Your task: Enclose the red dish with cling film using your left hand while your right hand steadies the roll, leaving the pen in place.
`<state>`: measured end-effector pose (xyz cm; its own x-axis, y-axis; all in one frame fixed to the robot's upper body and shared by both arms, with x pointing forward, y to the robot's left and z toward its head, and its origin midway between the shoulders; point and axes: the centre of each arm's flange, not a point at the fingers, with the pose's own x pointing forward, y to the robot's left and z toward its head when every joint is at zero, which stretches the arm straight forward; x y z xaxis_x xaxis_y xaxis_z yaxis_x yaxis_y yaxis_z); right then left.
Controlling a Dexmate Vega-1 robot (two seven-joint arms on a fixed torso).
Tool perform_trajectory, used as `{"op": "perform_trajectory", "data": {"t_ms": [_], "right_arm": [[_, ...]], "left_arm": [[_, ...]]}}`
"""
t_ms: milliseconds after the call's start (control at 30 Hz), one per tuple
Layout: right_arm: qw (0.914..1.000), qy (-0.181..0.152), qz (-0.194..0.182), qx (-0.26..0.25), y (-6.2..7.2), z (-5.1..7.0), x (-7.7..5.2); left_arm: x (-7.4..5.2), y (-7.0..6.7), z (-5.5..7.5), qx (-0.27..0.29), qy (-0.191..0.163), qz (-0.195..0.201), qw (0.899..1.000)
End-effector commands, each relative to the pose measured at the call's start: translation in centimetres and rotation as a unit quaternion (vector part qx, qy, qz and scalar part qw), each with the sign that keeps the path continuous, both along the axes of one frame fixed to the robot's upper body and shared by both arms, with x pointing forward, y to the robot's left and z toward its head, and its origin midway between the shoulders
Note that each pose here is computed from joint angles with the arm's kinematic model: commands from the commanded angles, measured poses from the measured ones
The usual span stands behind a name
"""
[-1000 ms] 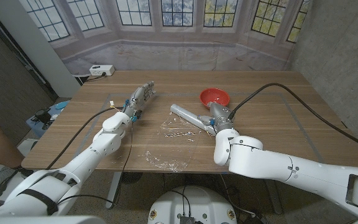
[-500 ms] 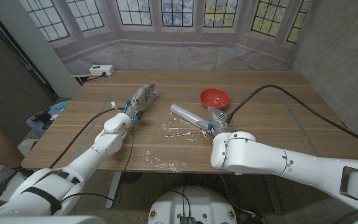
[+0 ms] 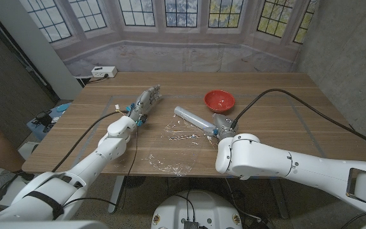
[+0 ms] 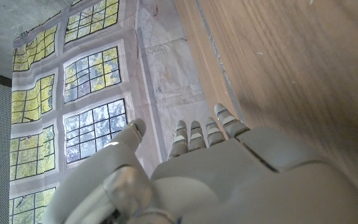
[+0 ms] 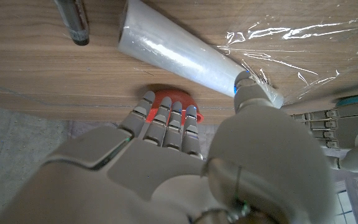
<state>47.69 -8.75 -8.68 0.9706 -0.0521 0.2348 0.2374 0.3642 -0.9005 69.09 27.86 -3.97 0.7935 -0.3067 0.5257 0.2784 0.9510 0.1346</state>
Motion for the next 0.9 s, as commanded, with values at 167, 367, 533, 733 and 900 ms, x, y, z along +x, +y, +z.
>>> {"op": "perform_trajectory", "data": {"t_ms": [167, 367, 533, 733, 900], "right_arm": [[0.9998, 0.016, 0.008, -0.006, 1.1, 0.0, 0.4], [0.9997, 0.019, 0.013, -0.006, 1.7, 0.0, 0.4], [0.9998, 0.016, 0.014, -0.003, 1.9, 0.0, 0.4], [0.9997, 0.022, 0.014, -0.001, 1.8, 0.0, 0.4], [0.9996, 0.025, 0.012, 0.0, 1.7, 0.1, 0.6]], "left_arm": [[0.5, -0.5, -0.1, 0.004, 0.003, -0.008, 1.0], [0.8, -0.7, -0.2, 0.006, 0.004, -0.012, 1.0], [1.0, -0.9, -0.2, 0.007, 0.003, -0.018, 1.0], [1.2, -1.3, 0.0, 0.01, 0.001, -0.023, 1.0], [1.3, -1.5, 0.2, 0.012, -0.001, -0.025, 1.0]]}}
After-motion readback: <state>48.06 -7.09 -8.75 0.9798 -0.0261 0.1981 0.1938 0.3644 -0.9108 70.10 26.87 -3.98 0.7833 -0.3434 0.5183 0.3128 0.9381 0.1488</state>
